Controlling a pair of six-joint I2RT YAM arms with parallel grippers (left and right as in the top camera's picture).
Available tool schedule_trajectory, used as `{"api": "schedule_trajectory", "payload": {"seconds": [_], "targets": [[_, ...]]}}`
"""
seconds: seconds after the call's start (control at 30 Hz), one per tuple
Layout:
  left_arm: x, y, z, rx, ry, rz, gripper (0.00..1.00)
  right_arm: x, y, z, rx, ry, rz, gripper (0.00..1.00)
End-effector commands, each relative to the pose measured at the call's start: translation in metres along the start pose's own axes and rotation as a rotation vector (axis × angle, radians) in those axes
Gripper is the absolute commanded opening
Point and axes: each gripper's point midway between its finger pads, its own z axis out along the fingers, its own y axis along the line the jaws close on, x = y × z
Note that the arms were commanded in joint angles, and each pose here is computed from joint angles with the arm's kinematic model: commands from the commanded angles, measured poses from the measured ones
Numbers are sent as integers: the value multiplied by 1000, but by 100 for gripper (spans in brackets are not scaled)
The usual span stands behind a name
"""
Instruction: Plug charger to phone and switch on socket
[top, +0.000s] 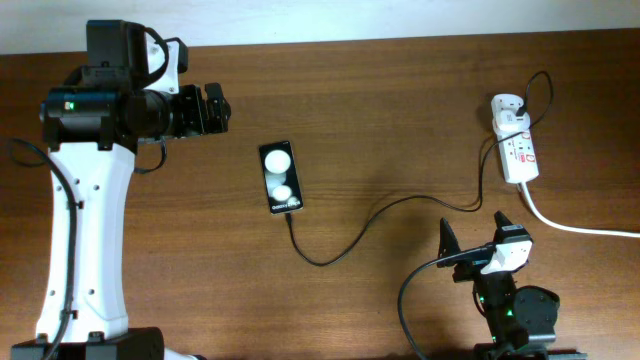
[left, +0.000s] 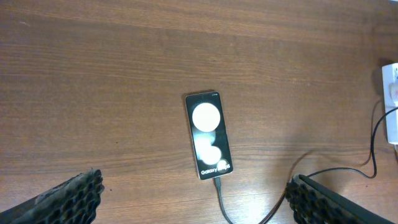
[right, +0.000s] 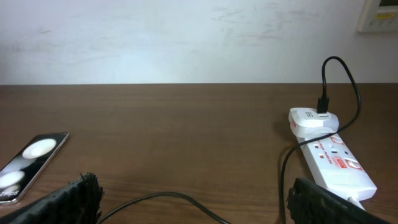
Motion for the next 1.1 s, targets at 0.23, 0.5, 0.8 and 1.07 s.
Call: {"api": "schedule_trajectory", "payload": {"seconds": [0.23,0.5,0.8,1.07], "targets": [[-2,-1,-5,0,-15,6,99,5,-3,1,19,-4,-1,99],[-2,-1,-5,0,-15,6,99,4,-4,1,22,-8,-1,99],[-2,-1,-5,0,-15,6,99,4,-4,1,22,-8,-1,99],[4,0,-3,-4,11,0,99,4,-4,1,22,-8,-1,99]]}}
